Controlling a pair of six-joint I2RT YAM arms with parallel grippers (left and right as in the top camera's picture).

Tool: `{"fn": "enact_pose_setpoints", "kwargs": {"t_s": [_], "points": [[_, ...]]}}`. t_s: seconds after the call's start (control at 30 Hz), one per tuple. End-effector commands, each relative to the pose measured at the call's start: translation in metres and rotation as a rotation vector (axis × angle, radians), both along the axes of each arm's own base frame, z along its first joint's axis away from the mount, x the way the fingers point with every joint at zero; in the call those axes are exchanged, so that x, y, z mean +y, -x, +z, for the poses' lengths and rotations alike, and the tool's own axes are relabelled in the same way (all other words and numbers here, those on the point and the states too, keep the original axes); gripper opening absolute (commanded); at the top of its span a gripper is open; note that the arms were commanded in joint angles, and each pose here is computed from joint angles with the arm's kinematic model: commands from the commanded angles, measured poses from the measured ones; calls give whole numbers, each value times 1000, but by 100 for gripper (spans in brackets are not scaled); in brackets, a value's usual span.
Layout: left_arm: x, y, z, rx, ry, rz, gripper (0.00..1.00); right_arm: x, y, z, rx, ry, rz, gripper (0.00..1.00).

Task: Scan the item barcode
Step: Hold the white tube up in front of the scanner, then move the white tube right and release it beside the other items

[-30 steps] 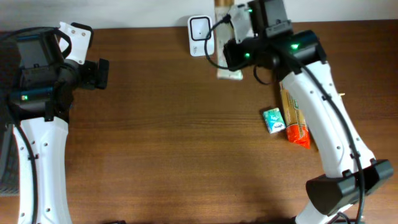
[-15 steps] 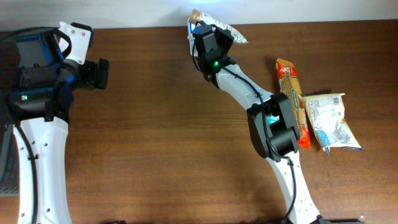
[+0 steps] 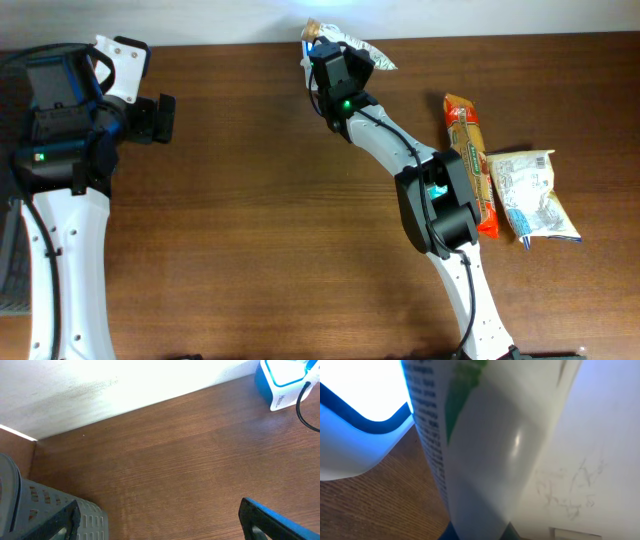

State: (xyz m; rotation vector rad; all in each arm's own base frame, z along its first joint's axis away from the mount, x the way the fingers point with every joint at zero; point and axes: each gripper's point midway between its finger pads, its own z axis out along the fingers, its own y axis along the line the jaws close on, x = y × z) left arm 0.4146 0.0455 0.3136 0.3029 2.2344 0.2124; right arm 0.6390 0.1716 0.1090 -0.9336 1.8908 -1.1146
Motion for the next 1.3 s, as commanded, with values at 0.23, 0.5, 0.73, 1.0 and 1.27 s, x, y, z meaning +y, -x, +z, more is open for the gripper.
{"fn": "enact_pose_setpoints", "kwargs": {"t_s": [0.23,0.5,0.73,1.0,1.27], "points": [[-1,1,9,-23,-3,-11,99,12,35,96,21,-260,52,4],[-1,1,9,-23,-4,-11,99,1,214,120,578,-891,-201,4],[-1,1,9,-23,-3,-11,99,-59,315,-11,1018,-757,-671,4],[-1,1,9,-23,-3,-11,99,-138,310,-62,930,-878,-913,57],[-1,1,9,-23,-4,-11,99,-115,250,91,732,-1025,-639,70]]}}
